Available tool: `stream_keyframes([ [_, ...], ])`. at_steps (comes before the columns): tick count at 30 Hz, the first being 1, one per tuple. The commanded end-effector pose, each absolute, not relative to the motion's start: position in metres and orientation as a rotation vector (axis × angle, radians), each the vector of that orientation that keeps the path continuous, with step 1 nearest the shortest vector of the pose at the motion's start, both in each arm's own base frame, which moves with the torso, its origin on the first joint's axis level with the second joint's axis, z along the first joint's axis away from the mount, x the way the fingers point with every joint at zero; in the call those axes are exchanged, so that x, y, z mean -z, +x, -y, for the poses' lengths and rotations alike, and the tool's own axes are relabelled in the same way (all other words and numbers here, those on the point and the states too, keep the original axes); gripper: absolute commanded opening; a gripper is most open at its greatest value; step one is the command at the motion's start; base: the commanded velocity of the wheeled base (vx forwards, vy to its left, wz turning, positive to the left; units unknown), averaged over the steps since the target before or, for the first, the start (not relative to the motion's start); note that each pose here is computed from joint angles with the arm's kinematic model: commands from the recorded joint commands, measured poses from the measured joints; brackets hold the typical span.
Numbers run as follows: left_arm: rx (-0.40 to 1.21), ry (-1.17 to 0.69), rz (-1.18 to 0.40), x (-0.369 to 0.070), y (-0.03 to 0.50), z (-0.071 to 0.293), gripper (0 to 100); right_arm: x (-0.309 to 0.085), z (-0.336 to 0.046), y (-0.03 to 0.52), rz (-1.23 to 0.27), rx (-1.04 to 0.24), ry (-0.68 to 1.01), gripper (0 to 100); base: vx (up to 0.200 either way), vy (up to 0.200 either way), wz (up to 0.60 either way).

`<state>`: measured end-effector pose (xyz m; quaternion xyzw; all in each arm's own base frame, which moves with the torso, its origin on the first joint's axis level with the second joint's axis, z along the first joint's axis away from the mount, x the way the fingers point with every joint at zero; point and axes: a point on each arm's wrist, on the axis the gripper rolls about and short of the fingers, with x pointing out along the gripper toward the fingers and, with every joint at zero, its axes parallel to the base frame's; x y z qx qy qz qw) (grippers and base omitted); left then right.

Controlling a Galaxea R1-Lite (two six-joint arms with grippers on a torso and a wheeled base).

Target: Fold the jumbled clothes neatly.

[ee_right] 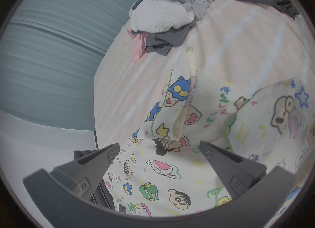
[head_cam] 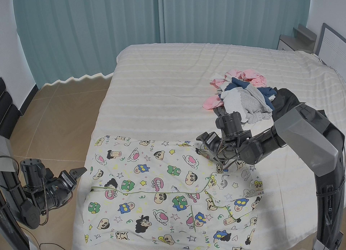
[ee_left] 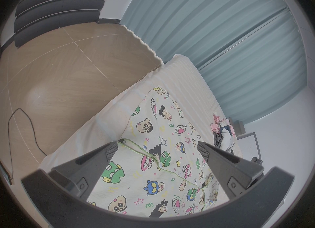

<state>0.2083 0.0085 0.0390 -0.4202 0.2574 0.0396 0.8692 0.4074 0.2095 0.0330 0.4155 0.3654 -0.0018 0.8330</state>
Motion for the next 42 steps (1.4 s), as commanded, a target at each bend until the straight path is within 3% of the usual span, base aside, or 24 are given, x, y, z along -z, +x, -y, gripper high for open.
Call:
stream_keyframes([
  [1,-0.094,-0.881,-0.561,-0.036,0.205,-0.008,100,-0.022,-0.214,0.413,-0.784,0.007,0.876,100,0.000,0.000,0.00],
  [7,-0.104,-0.883,-0.577,-0.032,0.205,-0.009,100,-0.051,-0.223,0.439,-0.634,-0.065,1.002,100,0.000,0.000,0.00],
  [14,-0.106,-0.882,-0.577,-0.032,0.205,-0.009,100,-0.049,-0.233,0.461,-0.560,-0.126,0.987,100,0.000,0.000,0.00],
  [18,-0.109,-0.884,-0.577,-0.031,0.205,-0.010,100,-0.074,-0.235,0.471,-0.475,-0.168,1.009,100,0.000,0.000,0.00],
  [22,-0.112,-0.884,-0.585,-0.030,0.206,-0.010,100,-0.135,-0.231,0.469,-0.324,-0.241,1.060,100,0.000,0.000,0.00],
  [26,-0.113,-0.882,-0.584,-0.030,0.206,-0.010,100,-0.162,-0.225,0.466,-0.247,-0.279,1.081,100,0.000,0.000,0.00],
  [37,-0.111,-0.882,-0.583,-0.030,0.206,-0.010,100,-0.117,-0.201,0.433,-0.436,-0.162,0.942,100,0.000,0.000,0.00],
  [42,-0.107,-0.882,-0.589,-0.029,0.206,-0.009,100,-0.112,-0.181,0.373,-0.557,-0.136,0.810,100,0.000,0.000,0.00],
])
